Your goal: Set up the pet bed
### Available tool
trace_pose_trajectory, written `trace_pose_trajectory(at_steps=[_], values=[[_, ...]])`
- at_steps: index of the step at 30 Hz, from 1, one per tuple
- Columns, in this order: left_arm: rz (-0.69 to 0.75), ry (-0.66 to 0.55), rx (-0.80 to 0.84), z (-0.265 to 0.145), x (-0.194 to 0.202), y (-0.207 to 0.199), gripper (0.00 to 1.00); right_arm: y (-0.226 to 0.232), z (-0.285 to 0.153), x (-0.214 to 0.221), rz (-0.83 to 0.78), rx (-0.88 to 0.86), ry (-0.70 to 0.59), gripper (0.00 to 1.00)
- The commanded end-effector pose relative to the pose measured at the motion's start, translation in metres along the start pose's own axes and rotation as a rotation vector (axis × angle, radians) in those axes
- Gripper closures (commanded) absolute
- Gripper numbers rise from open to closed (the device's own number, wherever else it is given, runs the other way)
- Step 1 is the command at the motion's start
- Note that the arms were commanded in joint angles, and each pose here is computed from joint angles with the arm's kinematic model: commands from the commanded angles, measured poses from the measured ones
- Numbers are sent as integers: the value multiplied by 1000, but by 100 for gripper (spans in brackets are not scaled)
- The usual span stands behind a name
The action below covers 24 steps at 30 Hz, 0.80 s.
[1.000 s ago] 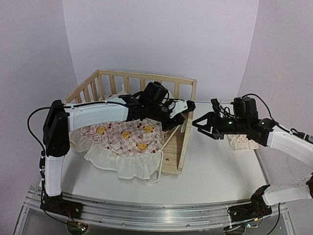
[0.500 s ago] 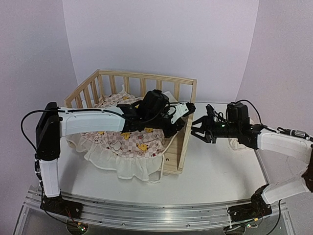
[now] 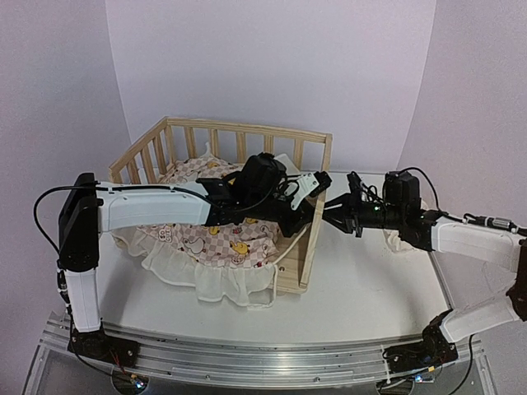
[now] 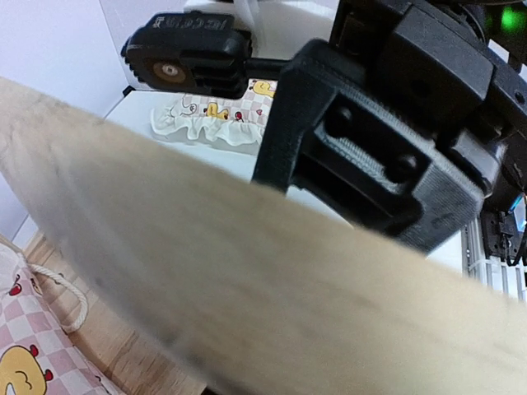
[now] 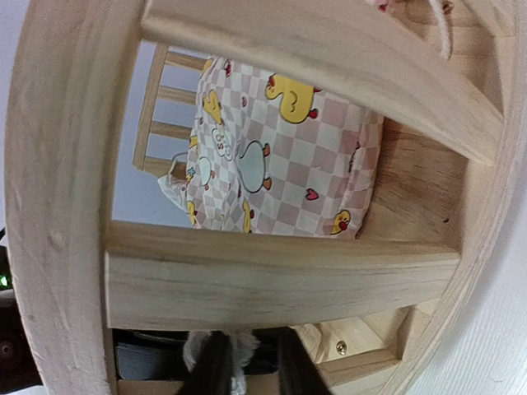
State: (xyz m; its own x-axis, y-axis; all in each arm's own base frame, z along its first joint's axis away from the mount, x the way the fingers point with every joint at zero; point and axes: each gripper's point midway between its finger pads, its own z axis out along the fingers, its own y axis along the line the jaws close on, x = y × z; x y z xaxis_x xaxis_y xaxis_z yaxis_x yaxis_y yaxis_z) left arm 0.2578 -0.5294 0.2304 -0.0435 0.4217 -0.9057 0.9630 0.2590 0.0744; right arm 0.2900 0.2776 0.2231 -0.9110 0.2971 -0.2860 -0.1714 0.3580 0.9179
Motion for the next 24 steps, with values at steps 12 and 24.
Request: trace_pose_trajectory(at_steps=[12, 24], values=[[125, -158, 70, 0, -42, -19, 100, 16, -26, 17, -70, -28, -27, 100], [188, -152, 97, -1, -38, -25, 81, 3, -43, 15, -91, 70, -96, 100]])
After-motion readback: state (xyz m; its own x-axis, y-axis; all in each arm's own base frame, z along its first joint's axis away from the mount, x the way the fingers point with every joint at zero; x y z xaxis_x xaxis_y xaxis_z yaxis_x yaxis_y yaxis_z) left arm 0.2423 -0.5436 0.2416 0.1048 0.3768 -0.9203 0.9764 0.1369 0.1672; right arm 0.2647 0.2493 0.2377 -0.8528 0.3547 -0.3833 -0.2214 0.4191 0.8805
